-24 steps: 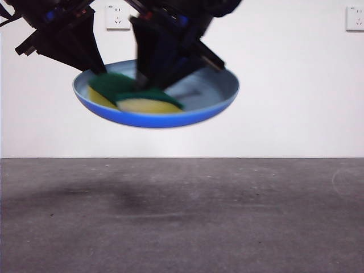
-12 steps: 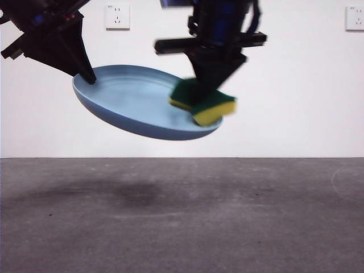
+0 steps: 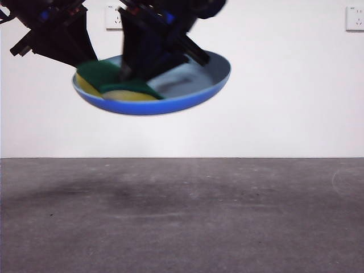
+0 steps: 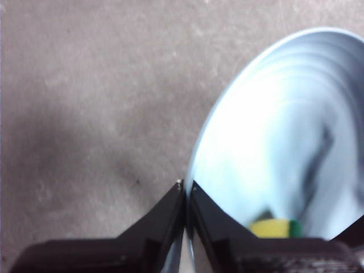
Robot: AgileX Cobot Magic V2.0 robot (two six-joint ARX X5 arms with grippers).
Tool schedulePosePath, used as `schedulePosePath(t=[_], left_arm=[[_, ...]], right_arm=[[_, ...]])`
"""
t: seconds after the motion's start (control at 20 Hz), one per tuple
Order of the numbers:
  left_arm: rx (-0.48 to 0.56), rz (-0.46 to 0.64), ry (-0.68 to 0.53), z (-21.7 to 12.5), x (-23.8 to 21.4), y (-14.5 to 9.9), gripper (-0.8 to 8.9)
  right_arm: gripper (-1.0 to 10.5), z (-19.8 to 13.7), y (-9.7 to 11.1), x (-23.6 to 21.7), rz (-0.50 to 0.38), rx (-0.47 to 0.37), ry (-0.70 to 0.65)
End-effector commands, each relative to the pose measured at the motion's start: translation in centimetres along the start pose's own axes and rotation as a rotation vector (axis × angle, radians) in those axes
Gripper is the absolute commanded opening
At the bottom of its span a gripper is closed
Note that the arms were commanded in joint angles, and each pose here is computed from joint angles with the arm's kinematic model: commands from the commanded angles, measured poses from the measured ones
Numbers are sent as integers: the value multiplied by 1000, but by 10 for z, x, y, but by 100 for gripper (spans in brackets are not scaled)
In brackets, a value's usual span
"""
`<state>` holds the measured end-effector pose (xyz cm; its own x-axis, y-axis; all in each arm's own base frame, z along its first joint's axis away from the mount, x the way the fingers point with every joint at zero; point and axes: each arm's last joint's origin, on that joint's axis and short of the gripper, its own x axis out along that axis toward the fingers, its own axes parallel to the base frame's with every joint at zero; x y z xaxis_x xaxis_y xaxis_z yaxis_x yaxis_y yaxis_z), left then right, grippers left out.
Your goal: Pick up the plate,pick up the cloth,clean the plate with the cloth
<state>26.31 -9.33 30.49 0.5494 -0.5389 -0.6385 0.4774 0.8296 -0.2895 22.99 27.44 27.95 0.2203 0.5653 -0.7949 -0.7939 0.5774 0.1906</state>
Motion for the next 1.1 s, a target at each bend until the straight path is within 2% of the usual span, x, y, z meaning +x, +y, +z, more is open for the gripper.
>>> schedulePosePath(t=[0.05, 0.1, 0.25, 0.35, 0.4, 0.65, 0.7, 0.9, 1.0, 1.1], left_arm=[[-10, -13, -27, 3, -3, 0, -9], [-11, -13, -20, 2, -3, 0, -9], [-21, -61, 31, -2, -3, -1, -9], [-25, -101, 45, -4, -3, -3, -9], [-27, -122, 50, -4, -3, -3, -9], [-16, -207, 74, -6, -3, -6, -9], [-13, -218, 78, -7, -3, -8, -9], [-6, -209, 78, -7, -3, -7, -9], [13, -97, 73, -7, -2, -4, -9], [46, 96, 68, -7, -1, 2, -9]], right_arm=[[-17, -18, -7, 6, -116, 11, 175], [-17, -21, -10, 5, -214, 7, 208], [-16, -23, -25, -1, -591, -17, 230], [-16, -19, -32, -3, -681, -10, 191], [-16, -17, -35, -3, -699, -1, 164], [-16, 4, -45, -5, -713, 89, -84], [-16, 10, -45, -5, -688, 107, -152], [-16, 25, -36, -3, -397, 82, -296], [-16, 27, -31, -5, -327, 68, -309], [-16, 27, -27, -17, -327, 65, -327]])
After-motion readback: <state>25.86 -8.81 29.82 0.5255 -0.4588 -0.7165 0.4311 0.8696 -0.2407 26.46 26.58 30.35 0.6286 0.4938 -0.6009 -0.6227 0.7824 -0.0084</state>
